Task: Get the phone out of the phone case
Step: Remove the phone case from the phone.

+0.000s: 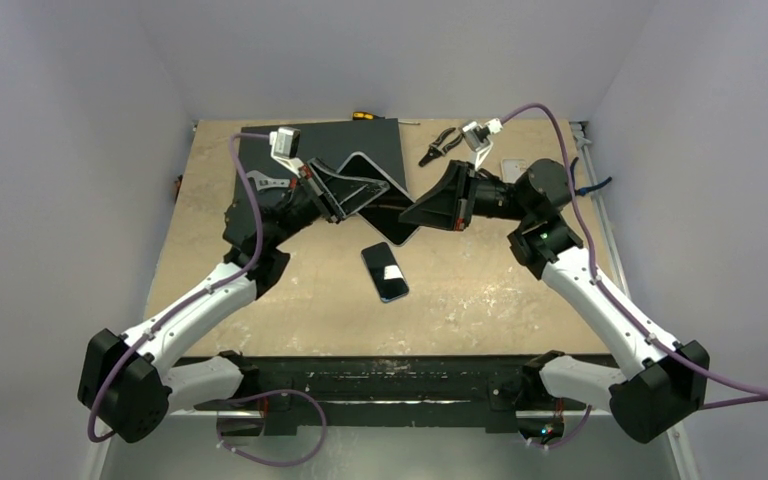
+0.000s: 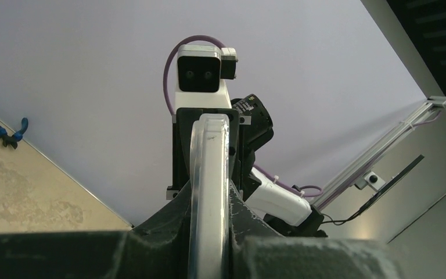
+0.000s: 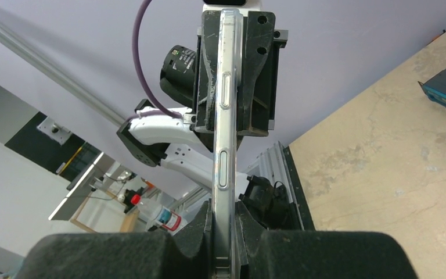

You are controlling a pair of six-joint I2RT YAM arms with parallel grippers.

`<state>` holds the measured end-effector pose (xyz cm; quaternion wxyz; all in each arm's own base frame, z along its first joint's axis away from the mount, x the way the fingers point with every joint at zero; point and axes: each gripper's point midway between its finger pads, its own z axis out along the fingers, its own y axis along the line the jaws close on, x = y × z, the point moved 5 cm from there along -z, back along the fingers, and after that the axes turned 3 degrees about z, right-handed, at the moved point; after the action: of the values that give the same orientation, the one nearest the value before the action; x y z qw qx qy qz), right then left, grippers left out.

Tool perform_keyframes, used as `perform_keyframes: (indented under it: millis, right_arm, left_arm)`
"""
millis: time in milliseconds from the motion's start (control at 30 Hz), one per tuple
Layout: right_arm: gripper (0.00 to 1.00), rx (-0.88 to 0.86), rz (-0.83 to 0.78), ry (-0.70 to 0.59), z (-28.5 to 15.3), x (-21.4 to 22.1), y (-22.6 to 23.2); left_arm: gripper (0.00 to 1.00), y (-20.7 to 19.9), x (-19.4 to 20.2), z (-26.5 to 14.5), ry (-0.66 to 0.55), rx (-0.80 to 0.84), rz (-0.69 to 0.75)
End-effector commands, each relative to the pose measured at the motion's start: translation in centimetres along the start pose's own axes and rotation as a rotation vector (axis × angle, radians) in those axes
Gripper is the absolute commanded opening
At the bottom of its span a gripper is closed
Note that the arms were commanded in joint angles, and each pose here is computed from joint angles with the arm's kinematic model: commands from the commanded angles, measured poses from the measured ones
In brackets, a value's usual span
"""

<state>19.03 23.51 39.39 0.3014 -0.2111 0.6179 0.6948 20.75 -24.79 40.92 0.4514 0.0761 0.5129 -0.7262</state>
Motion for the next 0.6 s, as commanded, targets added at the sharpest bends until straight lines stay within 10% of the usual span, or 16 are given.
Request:
perform_keyframes:
  millis: [0, 67, 267, 567]
  right_arm:
    - [0.0, -0.042, -0.079, -0.031, 0.2, -1.4, 2.1]
    - [0.0, -0.031, -0.079, -0.035, 0.2, -1.4, 2.1]
    - [0.79, 0.149, -0.13, -0.11, -0.6, -2.2, 1.5]
    - [0.77, 0.476, -0.153, -0.396, -4.0, -3.1, -0.2]
  left_arm:
    - [0.0, -2.5, -0.3, -0.4, -0.021, 0.114, 0.019]
    - [0.0, -2.8, -0.8, -0.6, -0.069, 0.108, 0.03]
    - [0.0, -4.1, -4.2, -1.9, -0.333, 0.034, 0.146]
    - [0.0, -5.7, -7.7, -2.4, -0.539, -0.023, 0.248]
